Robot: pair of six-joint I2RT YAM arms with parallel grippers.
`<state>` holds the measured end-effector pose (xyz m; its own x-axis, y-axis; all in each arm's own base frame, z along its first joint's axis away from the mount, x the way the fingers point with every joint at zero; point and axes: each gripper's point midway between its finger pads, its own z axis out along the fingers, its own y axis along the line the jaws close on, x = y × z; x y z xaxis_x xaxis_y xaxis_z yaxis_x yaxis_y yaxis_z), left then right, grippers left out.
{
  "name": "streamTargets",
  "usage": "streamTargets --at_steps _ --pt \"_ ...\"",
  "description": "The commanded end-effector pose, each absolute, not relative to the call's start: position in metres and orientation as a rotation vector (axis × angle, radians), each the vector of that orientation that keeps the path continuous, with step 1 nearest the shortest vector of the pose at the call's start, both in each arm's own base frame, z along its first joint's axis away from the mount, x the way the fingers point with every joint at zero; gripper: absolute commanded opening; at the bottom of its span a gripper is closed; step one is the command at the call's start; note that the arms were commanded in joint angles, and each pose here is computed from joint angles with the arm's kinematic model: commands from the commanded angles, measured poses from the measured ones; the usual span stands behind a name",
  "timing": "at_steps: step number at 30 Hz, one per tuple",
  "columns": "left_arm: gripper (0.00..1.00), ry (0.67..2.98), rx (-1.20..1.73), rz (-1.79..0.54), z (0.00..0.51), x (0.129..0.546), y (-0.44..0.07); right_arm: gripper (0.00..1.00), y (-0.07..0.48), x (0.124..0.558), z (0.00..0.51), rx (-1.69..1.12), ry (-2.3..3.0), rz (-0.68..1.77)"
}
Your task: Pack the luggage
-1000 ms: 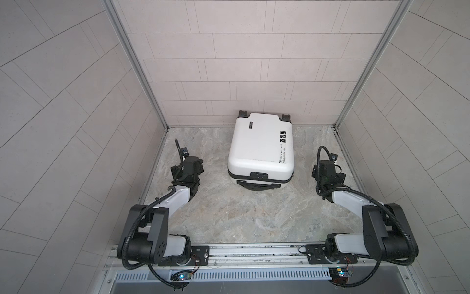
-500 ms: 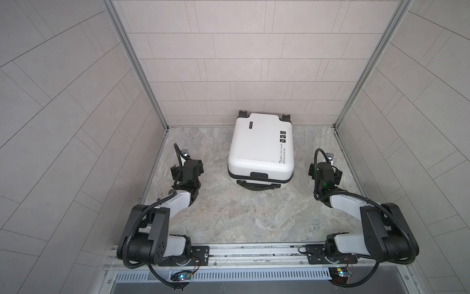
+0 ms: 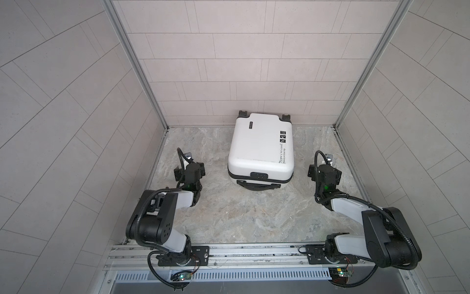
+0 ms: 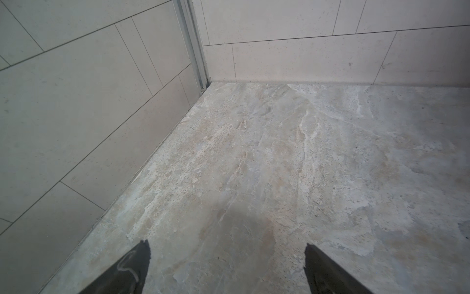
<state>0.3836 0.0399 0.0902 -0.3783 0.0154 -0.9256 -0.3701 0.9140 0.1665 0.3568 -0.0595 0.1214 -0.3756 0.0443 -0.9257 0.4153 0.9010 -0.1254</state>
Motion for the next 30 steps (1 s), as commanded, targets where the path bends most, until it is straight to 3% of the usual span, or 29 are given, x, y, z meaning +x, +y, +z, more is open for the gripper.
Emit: streamTargets --at_steps 1,7,30 --pt "1.0 1.825 -0.25 0.395 0.098 0.384 0.039 1.0 -0.055 0.36 0.123 0.286 1.893 -0.405" --pt "1.0 1.878 -0.241 0.374 0.093 0.39 0.037 1.0 -0.046 0.382 0.094 0.22 1.946 -0.406" --pt "1.0 1.888 -0.241 0.329 0.092 0.392 0.04 0.99 -0.046 0.382 0.093 0.221 1.96 -0.413"
